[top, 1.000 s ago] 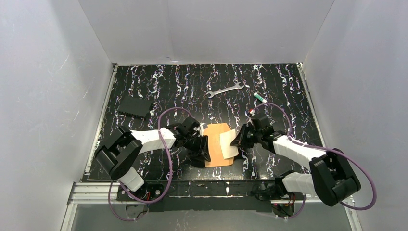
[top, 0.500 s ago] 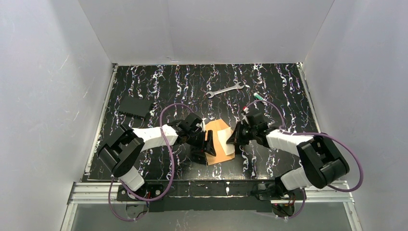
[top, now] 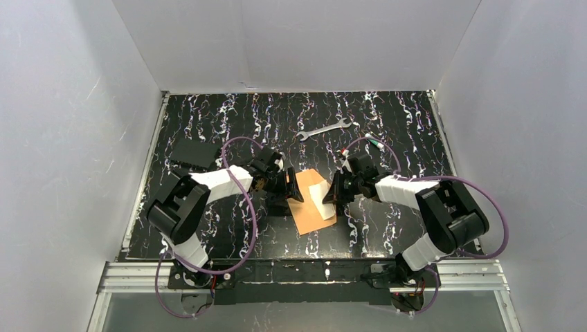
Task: Place the letter into the envelope and seal it
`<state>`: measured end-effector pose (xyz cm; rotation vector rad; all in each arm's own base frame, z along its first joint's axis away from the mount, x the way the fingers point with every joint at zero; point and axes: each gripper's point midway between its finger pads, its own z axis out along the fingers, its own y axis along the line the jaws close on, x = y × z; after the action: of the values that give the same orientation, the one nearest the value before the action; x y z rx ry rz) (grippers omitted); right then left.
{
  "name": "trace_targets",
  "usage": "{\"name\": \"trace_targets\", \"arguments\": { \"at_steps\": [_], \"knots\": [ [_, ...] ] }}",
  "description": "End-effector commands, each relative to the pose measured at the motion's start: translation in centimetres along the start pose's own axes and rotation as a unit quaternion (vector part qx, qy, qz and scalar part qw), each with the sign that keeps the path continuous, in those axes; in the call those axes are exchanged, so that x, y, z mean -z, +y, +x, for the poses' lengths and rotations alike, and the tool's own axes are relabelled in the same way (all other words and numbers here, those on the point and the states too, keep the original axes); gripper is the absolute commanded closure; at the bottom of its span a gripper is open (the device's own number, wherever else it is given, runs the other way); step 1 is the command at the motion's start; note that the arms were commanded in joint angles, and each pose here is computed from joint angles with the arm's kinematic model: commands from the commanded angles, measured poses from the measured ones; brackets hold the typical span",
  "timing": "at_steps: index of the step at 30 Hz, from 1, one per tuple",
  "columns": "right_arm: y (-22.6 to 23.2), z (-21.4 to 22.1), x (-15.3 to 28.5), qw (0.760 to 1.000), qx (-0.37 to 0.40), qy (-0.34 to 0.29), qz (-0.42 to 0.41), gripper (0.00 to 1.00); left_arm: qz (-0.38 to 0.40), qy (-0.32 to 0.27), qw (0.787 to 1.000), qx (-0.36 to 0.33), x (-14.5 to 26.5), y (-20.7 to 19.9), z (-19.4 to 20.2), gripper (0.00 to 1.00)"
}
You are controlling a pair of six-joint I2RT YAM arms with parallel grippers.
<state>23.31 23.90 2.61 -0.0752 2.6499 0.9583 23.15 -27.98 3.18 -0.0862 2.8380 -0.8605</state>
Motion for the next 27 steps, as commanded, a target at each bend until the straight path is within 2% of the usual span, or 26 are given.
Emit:
{"name": "trace_targets", "arguments": {
  "at_steps": [1,7,12,17,23,27],
  "knots": [
    [1.7,-1.2,-0.4,1.0,0.01,-0.004,-0.029,0.99,-0.077,0.021,0.997,0.02,-1.8,4.3,0.6,0.41],
    [2.8,-1.2,-1.3,0.998,0.006,0.006,-0.061,0.99,-0.045,0.037,0.998,0.008,-3.1,2.9,-0.2,0.49],
    [1.9,-2.2,-1.5,1.0,0.003,0.0,-0.018,0.98,-0.066,0.04,0.997,0.011,-3.1,3.8,0.1,0.52],
    [1.4,-2.5,0.0,1.0,-0.008,-0.011,0.024,0.66,-0.085,0.034,0.996,0.024,-2.0,4.8,0.3,0.54],
    [1.5,-3.1,2.0,0.998,-0.001,-0.031,0.049,0.45,-0.086,0.029,0.995,0.027,-1.6,4.5,-0.3,0.57],
    [1.2,-3.8,2.9,0.996,0.009,-0.039,0.076,0.39,-0.088,0.032,0.995,0.029,-1.8,4.3,-0.6,0.59]
  ]
}}
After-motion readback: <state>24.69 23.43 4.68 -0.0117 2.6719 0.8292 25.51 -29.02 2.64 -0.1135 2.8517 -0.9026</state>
